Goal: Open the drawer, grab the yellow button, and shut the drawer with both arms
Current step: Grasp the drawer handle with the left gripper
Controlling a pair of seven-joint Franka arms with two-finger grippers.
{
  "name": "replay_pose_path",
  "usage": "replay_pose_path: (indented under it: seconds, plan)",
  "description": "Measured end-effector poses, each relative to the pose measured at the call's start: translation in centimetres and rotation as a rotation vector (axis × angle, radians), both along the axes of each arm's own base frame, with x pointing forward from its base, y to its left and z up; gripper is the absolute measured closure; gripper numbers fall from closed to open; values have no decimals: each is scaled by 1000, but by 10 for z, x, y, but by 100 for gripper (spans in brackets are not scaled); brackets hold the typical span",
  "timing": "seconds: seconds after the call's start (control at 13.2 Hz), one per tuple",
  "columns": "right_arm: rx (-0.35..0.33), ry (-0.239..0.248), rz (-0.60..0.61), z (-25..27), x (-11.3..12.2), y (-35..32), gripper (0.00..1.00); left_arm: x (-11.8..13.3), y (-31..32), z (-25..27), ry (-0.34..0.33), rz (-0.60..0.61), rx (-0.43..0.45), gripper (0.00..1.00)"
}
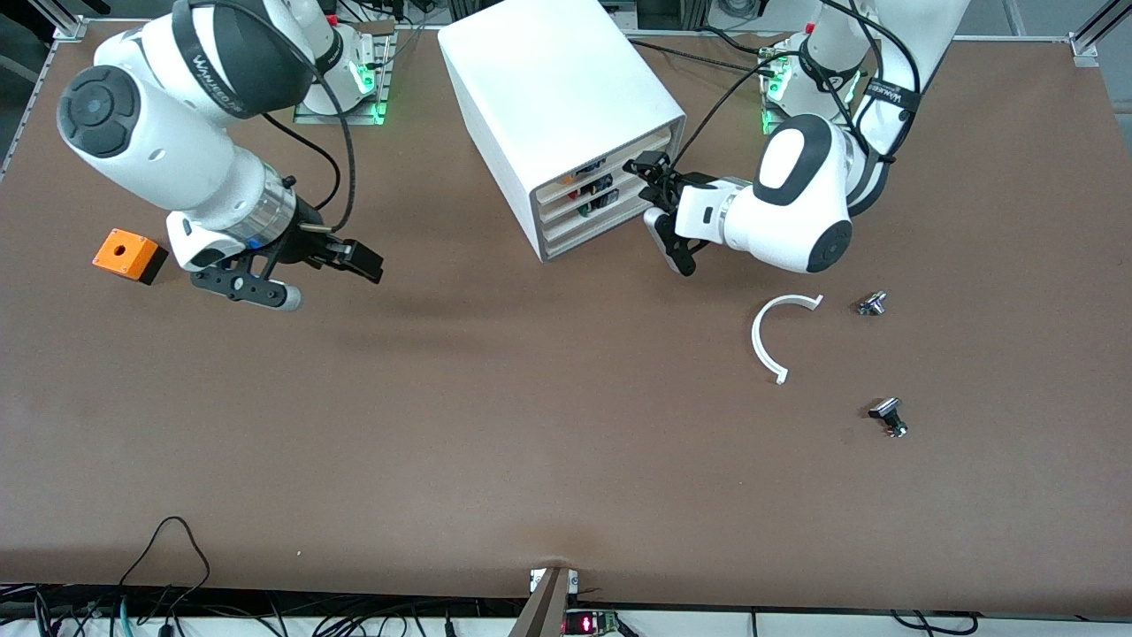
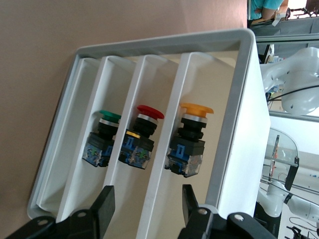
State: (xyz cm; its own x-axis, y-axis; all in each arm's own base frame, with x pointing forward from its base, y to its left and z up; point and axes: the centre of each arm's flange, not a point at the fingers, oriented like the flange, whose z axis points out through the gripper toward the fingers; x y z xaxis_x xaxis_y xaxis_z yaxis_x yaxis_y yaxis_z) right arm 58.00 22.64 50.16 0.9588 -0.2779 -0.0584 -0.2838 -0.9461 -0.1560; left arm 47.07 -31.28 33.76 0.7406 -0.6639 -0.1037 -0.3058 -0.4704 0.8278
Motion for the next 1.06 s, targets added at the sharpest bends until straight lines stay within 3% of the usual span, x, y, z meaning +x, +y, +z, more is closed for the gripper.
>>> replay_pose_path:
  seconds: [0.08,0.15,0.76,1.06]
  plan:
    - [4,-7,-9,0,-1,9,0,-3,-3,0,0,-9,-2,40]
    - [4,-3,-22,-2,-4,17,0,-8,-6,-3,3,-23,-6,49]
    - [-18,60,-24,-42,-2,38,0,-25,-9,-19,-15,-86,-43,48]
    - [-21,69,-22,-49,-2,39,0,-35,-7,-37,-69,-128,-81,50]
